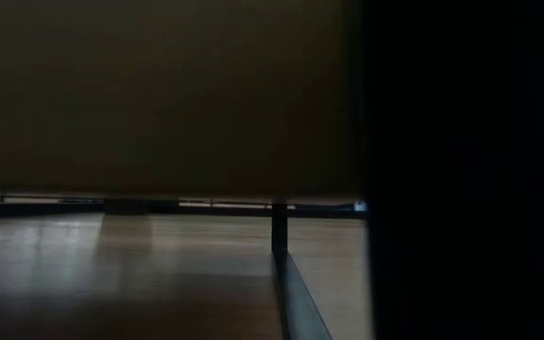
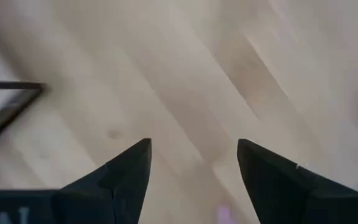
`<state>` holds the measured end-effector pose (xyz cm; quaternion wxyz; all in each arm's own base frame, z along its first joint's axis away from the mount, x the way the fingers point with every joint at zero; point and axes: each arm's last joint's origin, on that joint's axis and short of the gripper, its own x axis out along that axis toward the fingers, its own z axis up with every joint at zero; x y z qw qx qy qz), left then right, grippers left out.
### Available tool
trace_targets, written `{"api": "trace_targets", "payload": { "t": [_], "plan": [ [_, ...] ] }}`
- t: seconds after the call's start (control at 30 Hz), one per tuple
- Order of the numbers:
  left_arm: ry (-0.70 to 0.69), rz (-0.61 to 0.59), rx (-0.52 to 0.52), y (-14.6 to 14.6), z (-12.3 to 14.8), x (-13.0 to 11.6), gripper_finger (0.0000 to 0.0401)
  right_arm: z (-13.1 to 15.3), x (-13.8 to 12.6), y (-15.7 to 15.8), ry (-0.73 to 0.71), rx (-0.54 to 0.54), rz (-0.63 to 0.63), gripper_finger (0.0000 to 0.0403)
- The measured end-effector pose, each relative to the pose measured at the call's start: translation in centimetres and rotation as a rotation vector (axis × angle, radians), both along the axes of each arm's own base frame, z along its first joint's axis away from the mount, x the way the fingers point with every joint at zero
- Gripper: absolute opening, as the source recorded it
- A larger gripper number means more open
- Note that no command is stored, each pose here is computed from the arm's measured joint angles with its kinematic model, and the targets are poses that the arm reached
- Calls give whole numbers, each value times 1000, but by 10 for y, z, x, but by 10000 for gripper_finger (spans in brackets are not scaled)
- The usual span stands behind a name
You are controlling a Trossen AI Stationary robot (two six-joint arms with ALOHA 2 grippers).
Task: Pick and place medicine bottles onto shelf by color
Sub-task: Put the pink pill bottle on the shelf aligned with the other pink pill bottles
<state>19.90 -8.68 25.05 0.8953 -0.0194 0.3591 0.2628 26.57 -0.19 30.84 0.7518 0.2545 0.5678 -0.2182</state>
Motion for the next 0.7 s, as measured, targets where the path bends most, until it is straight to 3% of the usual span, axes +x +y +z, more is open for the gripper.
{"api": "trace_targets", "payload": {
  "t": [0.1, 0.2, 0.53, 0.7],
  "plan": [
    [25, -21, -8, 2, 0, 2, 232, -2, -12, -1, 117, -32, -191, 239],
    [32, -28, -18, 3, 0, 2, 232, -3, -20, 1, 179, -78, -284, 239],
    [32, -46, -19, -1, 0, 1, 231, -5, -33, 39, 268, -87, -238, 239],
    [32, -53, -19, -2, 0, 1, 231, -32, -42, 52, 383, -8, -246, 239]
  ]
}}
